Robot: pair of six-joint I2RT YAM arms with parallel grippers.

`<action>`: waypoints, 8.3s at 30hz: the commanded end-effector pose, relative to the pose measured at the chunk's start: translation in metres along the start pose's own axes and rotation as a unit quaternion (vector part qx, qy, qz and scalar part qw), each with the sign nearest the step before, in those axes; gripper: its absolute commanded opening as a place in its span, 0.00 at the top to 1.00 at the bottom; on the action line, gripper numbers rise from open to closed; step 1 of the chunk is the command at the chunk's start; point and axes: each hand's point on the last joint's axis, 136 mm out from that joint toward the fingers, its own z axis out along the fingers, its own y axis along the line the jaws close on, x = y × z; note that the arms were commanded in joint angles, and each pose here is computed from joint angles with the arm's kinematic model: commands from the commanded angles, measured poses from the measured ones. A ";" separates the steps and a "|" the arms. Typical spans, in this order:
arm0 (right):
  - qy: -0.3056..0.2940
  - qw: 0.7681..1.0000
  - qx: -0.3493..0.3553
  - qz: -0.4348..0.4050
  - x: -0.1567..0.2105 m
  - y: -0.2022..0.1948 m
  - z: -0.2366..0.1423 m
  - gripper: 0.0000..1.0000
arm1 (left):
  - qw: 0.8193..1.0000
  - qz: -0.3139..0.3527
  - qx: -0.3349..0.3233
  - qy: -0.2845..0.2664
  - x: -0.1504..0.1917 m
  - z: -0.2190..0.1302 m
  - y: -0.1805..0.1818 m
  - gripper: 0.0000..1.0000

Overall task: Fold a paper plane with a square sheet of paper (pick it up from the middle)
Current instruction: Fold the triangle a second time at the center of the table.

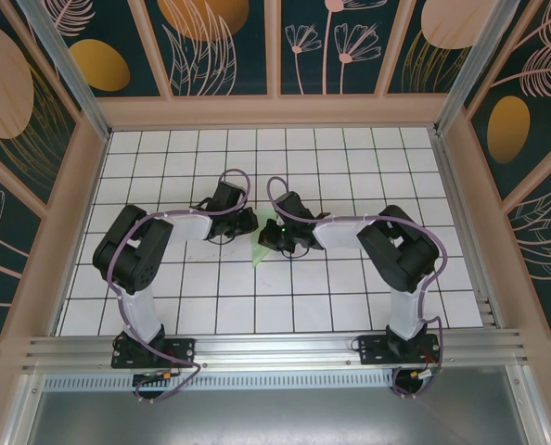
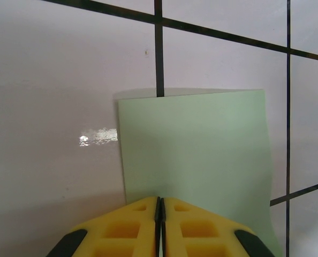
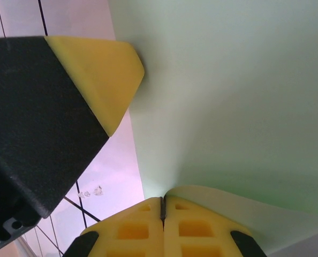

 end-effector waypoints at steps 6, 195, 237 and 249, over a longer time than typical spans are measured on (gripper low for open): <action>0.032 0.998 0.018 -0.045 0.010 -0.003 0.010 0.98 | 1.000 0.003 0.001 0.023 0.008 0.007 0.003 0.86; -0.042 0.999 -0.015 -0.009 -0.017 -0.010 -0.022 0.95 | 0.989 -0.017 0.119 0.090 0.063 -0.013 -0.020 0.92; -0.020 0.999 0.018 0.019 0.010 -0.054 -0.030 0.95 | 0.985 0.007 0.157 0.074 0.053 -0.029 -0.045 0.83; -0.026 1.000 -0.004 0.008 0.002 -0.037 -0.033 0.95 | 0.987 0.002 0.125 0.100 0.068 -0.011 -0.031 0.87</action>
